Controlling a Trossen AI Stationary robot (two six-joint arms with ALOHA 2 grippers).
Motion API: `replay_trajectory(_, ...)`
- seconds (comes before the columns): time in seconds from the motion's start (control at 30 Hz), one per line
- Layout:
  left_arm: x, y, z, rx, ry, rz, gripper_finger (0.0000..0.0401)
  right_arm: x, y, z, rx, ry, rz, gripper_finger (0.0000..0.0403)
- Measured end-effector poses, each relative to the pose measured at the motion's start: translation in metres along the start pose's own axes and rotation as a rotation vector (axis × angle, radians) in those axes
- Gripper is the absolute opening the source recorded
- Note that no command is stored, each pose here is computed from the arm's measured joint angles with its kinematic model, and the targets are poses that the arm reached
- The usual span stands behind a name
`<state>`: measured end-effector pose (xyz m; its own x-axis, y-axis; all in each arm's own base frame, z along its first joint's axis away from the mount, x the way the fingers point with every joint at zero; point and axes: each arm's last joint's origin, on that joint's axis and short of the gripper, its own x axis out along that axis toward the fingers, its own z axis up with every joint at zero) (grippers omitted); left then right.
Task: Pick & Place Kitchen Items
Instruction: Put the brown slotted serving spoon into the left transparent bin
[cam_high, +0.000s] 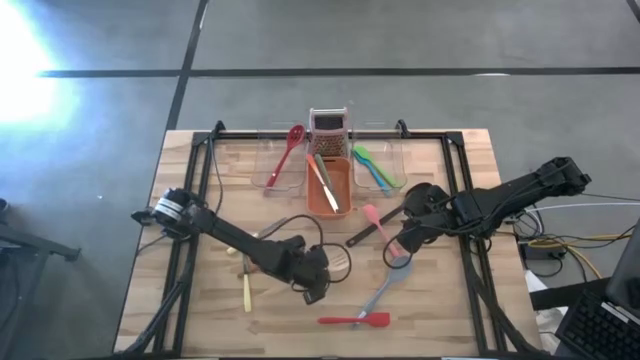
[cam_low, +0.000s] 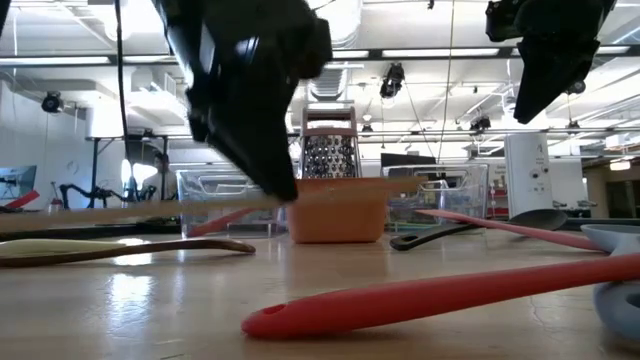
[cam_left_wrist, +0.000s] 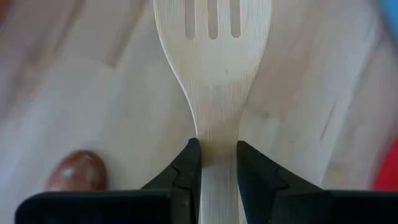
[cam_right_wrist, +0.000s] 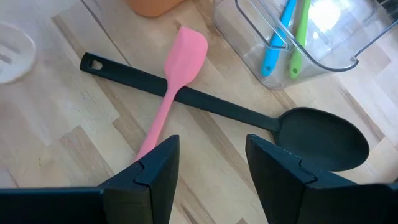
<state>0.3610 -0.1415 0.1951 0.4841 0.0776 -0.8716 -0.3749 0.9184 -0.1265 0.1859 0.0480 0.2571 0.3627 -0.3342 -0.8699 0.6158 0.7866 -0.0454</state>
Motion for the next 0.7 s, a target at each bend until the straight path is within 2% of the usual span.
replay_trajectory(0.2, -0.036, 0.012, 0.014, -0.002, -0.146, 0.078, 0.0076, 0.000, -0.002, -0.002, 0.011, 0.017, -0.017, 0.0178)
replay_trajectory(0.37, -0.065, 0.031, 0.022, -0.005, -0.258, 0.197, 0.0076, -0.004, -0.015, -0.009, 0.084, 0.076, -0.110, 0.0178)
replay_trajectory(0.5, -0.084, 0.059, 0.027, -0.042, -0.347, 0.291, 0.0076, -0.008, -0.025, -0.014, 0.159, 0.101, -0.186, 0.0178)
replay_trajectory(0.63, -0.103, 0.093, 0.036, -0.107, -0.465, 0.396, 0.0076, -0.012, -0.029, -0.015, 0.180, 0.081, -0.194, 0.0178)
replay_trajectory(0.7, -0.112, 0.110, 0.041, -0.130, -0.524, 0.416, 0.0076, -0.013, -0.030, -0.015, 0.182, 0.070, -0.194, 0.0178)
